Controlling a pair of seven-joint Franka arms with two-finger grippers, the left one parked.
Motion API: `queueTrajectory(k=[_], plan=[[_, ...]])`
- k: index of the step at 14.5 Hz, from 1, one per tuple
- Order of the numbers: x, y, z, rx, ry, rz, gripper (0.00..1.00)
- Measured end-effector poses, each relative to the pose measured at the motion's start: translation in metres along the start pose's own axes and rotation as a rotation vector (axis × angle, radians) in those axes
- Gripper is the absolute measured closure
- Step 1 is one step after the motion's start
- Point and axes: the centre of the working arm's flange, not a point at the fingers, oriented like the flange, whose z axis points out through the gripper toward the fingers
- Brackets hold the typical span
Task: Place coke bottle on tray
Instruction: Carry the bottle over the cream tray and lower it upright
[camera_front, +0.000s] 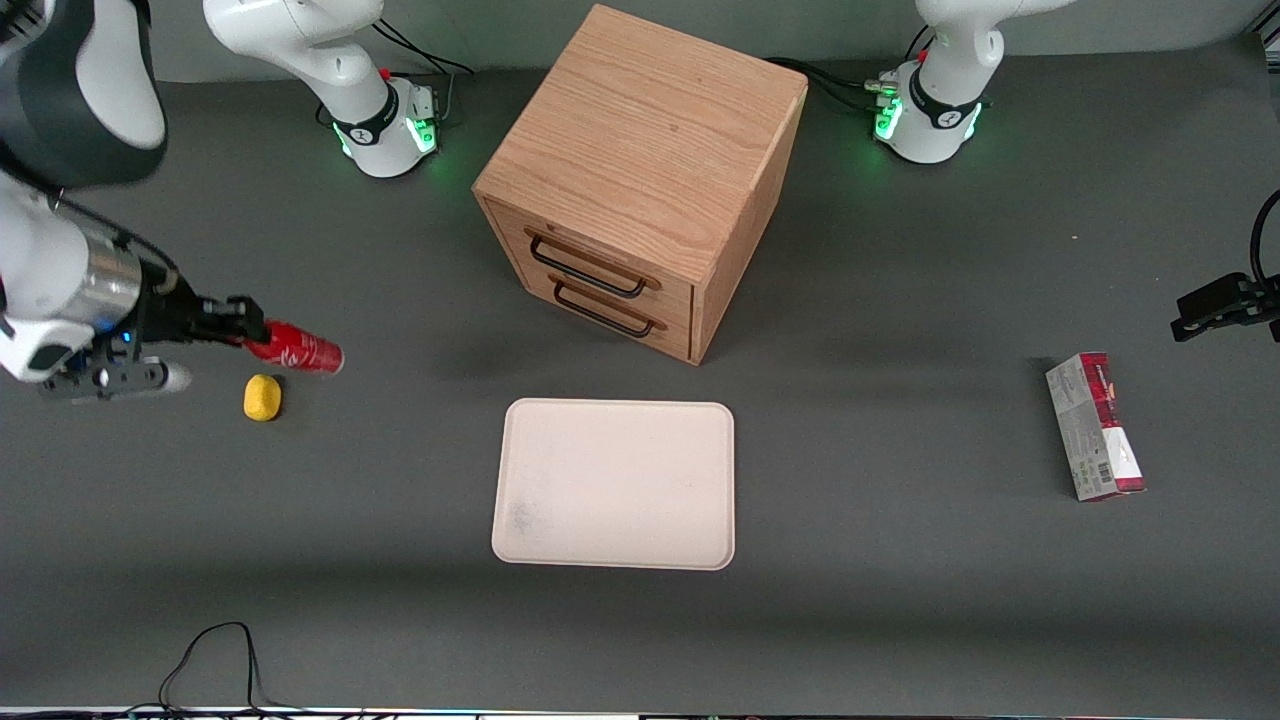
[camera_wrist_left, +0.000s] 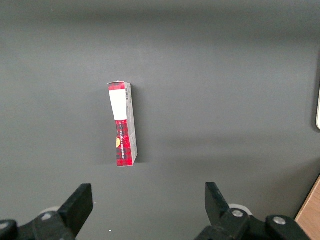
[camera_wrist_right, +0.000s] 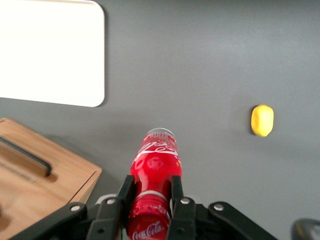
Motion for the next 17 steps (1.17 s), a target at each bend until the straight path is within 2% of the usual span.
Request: queueTrajectory(k=[4, 6, 8, 10, 12, 14, 17], plan=[[-0.017, -0.084, -0.019, -0.062, 0.060, -0.026, 0.66], [-0.008, -0.124, -0.024, -0.056, 0.098, -0.045, 0.66], [0.010, -0.161, -0.015, -0.064, 0.116, -0.068, 0.66], [0.032, -0.200, 0.011, -0.080, 0.140, -0.080, 0.66], [0.057, -0.230, 0.051, -0.064, 0.152, -0.083, 0.66], [0.085, -0.239, 0.094, -0.055, 0.162, -0.090, 0.66], [0.122, -0.239, 0.162, -0.077, 0.188, -0.103, 0.66]])
